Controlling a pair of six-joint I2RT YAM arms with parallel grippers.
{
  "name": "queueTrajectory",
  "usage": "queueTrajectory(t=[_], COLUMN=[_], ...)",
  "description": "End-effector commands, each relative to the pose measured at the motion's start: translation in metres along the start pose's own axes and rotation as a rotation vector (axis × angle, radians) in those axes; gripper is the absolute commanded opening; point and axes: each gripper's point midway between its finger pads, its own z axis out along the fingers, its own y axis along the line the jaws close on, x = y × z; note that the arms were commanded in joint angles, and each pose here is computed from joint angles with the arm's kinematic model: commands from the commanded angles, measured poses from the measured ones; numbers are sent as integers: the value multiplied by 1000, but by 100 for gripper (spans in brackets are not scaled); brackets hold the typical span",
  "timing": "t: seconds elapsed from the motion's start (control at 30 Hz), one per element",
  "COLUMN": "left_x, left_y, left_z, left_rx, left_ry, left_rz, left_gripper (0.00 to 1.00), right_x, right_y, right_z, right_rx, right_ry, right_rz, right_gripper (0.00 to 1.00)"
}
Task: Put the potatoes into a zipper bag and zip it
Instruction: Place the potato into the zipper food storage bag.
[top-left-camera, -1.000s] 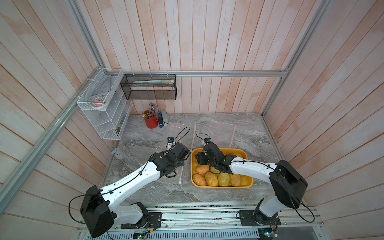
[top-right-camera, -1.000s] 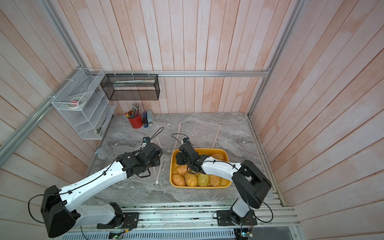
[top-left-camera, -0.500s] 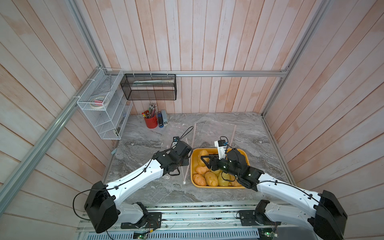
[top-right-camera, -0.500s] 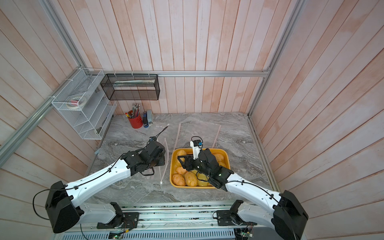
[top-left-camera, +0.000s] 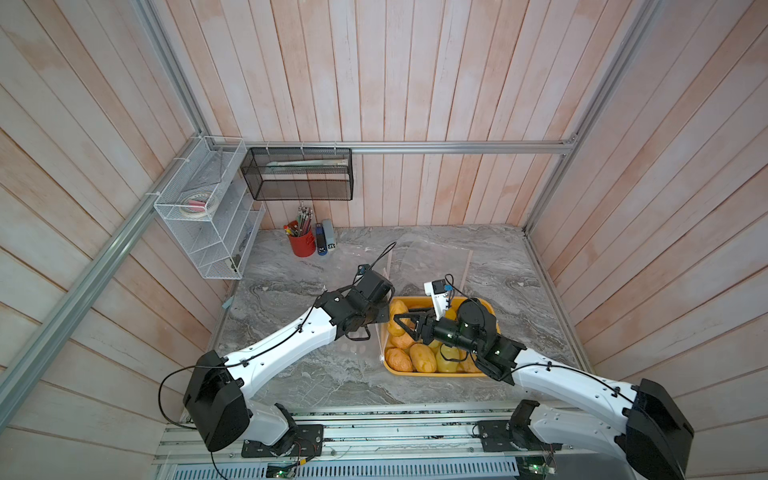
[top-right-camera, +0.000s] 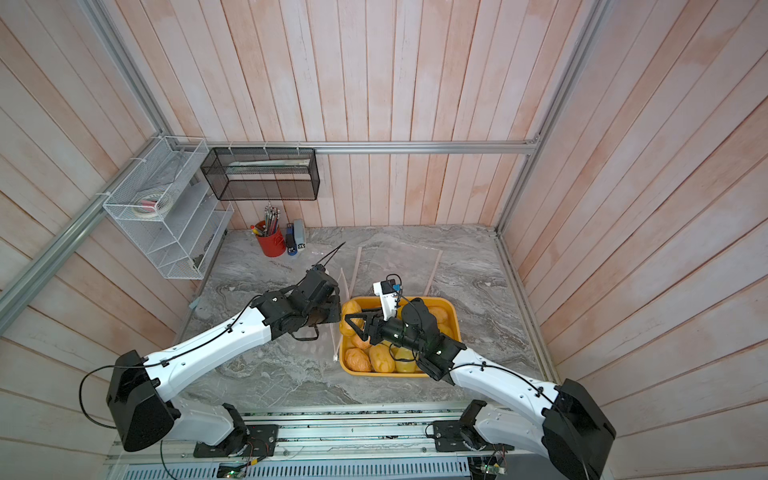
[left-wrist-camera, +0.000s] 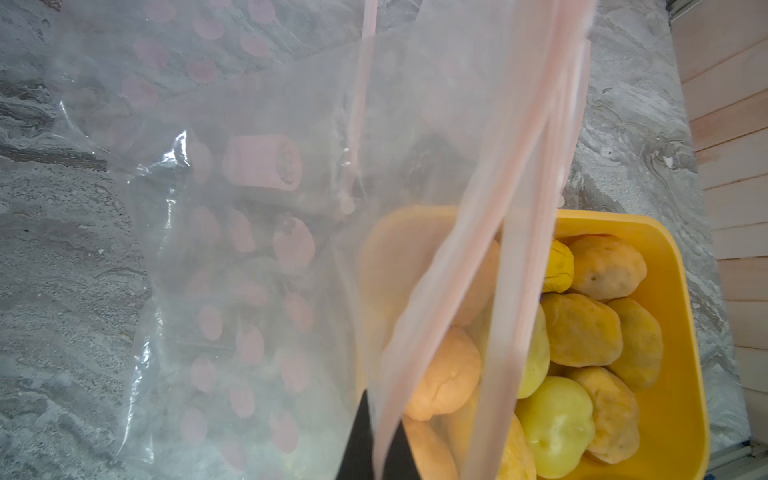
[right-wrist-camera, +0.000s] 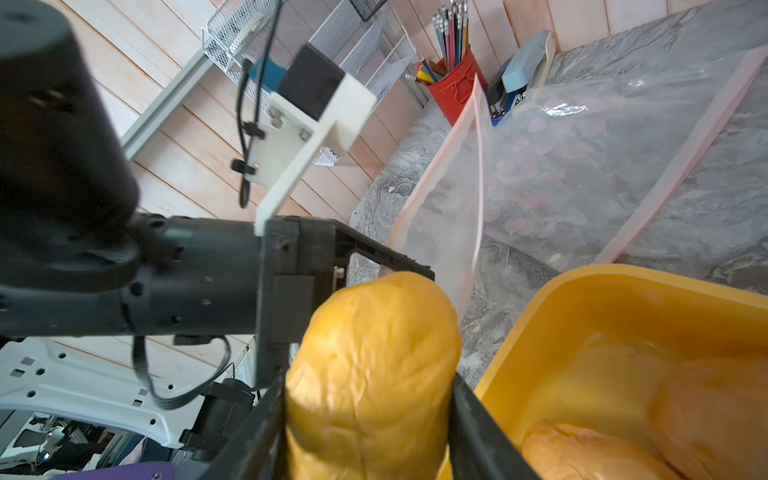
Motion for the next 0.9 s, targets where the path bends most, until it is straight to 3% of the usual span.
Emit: queueTrajectory(t=[0.0, 0.17, 0.4, 0.5, 0.87], left_x=[-7, -10, -16, -18, -37], left_y=[-14, -22, -38, -46, -21], left_z=[-11, -19, -41, -50, -71], left_rx=[49, 79, 170, 210, 86], left_ry=[-4, 0, 2, 10, -40], left_rz=[15, 36, 57, 63, 55], left_gripper=[0, 0, 0, 0, 0], right_x=[-13, -8, -11, -13, 0], right_y=[16, 0, -44, -51, -71], right_z=[13, 32, 38, 40, 52], right_rx=[-71, -21, 212, 251, 320], right_ry=[-17, 13, -2, -2, 47], right_rz=[-27, -18, -6, -11, -10], right_gripper=[11, 9, 8, 8, 13])
